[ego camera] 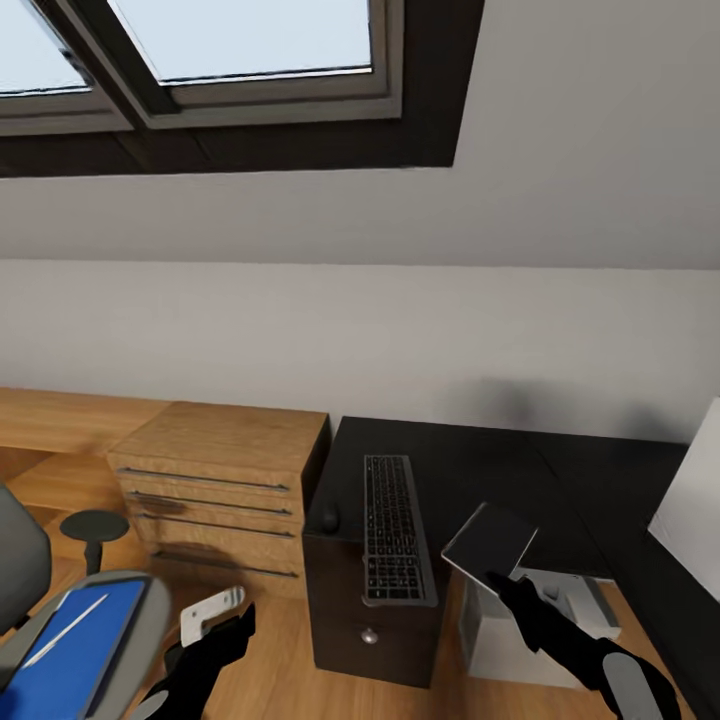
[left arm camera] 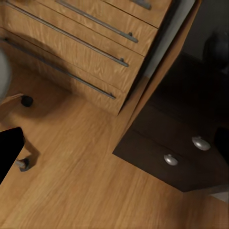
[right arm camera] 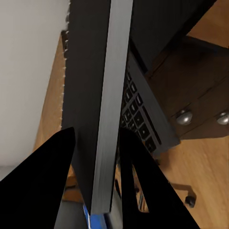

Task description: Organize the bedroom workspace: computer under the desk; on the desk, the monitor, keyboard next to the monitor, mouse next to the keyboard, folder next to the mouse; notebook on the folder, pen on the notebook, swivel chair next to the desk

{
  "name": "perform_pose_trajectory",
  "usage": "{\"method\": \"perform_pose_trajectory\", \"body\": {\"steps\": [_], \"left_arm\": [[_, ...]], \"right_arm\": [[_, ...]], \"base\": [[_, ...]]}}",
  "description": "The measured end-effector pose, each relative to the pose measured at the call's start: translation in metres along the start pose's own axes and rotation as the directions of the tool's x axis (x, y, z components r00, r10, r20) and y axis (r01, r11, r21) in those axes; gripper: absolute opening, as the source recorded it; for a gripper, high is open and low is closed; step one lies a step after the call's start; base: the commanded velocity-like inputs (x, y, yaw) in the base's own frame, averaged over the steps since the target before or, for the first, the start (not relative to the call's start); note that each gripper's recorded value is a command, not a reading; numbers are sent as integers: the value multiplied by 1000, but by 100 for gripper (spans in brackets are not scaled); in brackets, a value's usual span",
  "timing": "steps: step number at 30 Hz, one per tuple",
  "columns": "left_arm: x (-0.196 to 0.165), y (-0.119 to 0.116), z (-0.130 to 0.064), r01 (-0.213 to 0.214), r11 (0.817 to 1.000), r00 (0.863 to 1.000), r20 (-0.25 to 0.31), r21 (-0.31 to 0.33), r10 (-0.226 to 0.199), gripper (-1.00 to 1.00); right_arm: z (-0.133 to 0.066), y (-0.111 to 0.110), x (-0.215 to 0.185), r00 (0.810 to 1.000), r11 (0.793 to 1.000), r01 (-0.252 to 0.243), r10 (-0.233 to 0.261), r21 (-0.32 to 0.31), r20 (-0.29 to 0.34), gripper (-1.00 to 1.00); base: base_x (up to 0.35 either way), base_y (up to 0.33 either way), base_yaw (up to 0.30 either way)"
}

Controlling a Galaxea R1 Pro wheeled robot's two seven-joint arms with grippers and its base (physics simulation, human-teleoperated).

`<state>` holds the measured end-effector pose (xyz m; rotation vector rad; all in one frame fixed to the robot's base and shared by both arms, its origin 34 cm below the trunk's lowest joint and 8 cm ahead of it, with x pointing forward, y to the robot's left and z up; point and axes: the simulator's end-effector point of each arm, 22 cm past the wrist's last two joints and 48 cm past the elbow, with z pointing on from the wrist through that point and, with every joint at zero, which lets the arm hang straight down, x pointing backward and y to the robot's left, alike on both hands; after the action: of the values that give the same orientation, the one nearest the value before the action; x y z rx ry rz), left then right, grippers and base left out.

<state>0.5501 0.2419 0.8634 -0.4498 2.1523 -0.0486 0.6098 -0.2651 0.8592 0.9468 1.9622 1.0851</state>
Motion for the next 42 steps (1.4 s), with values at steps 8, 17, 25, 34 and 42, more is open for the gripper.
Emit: {"method": "perform_pose_trajectory", "body": {"steps": [8,17,25,34,42], "left_arm": [[2,1,-2,0,1000,1000,-2,0,0,100],[3,0,-1,2,1000,1000,-4,0,-2,100],[4,1,-1,7,1000,1000,-4,-3,-7,100],[12,3,7,8,1000,1000,-3,-7,-8,100],[13,4,8,7,1000,1000,-6,-5,-7,100]], "right_arm": [[3,-6,-1,1000,1000,-8,8,15,-5,-100],[0,-14,-7,1000,1000,-6,7,30,-3,-100],[1,-15,-7,1000,999,-5,5,32,-3,-100],[7,-25,-5,1000,999,-5,5,32,-2,-100],[7,-25,-6,1000,1000,-6,6,31,-2,-100]], "base": [[328,0,0],[114,0,0],[5,0,0],[0,0,0],[0,0,0]]}}
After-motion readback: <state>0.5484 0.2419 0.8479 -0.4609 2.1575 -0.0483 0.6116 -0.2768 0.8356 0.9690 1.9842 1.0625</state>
